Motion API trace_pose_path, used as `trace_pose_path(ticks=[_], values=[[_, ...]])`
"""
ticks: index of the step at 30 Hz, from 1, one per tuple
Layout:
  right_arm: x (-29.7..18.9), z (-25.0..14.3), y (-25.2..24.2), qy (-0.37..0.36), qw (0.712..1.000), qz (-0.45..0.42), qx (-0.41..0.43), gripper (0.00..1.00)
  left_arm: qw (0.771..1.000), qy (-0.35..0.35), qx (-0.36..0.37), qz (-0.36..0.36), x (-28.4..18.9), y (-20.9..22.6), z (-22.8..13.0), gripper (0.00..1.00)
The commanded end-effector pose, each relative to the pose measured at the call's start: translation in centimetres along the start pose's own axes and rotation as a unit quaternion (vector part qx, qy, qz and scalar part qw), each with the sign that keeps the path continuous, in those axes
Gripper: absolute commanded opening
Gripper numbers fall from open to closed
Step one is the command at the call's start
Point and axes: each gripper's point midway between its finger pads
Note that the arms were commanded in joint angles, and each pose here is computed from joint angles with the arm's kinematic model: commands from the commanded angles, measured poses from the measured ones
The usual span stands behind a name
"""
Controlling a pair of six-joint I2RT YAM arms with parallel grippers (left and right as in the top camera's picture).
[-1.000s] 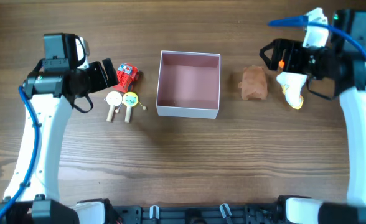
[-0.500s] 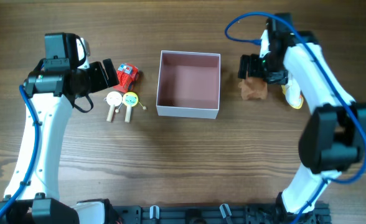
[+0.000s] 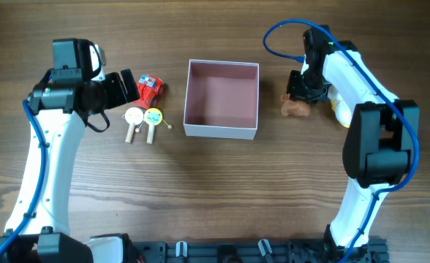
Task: Pack container
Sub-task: 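Reach the right gripper to the brown plush hamster and grasp it, then carry the hamster left and drop it into the white box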
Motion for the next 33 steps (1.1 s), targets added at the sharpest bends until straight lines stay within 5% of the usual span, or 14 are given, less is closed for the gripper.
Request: trace_pose_path(ticks=[1,10,14,20,30,33], values=[[-3.8,1.3,1.0,-0.050,0.999,0.007,-0.004,0.12,1.000,-0.007,0.005,-0.006,-0.4,-0.1,0.6,1.00],[-23.1,-2.3,10.7,-0.219,0.958,0.179,-0.050,0.24,1.000,-0.007,0.005,-0.006,-0.4,-0.1,0.6,1.00],[-25.9,-4.5,14.2,-0.252,0.944,0.207,-0.059,0.24,1.000,-0.007,0.005,-0.006,-0.4,-0.1,0.6,1.00],[-21.2,-6.1,19.3,-0.228,0.952,0.192,-0.076,0.27,1.000,-0.007,0.005,-0.006,-0.4,-0.1,0.6,1.00],[-5.8,-5.0,23.5,-0.127,0.977,0.145,-0.088,0.27,1.000,-0.007,0.005,-0.006,-0.4,-0.1,0.6,1.00],[-3.5,-5.1,24.7,-0.109,0.976,0.163,-0.093,0.44,1.000,-0.007,0.005,-0.006,-0.4,-0.1,0.6,1.00]])
Point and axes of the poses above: each gripper's point midway between its finger pads, its own x axis out along the fingers, its own y axis along the line the jaws close on, z = x × y
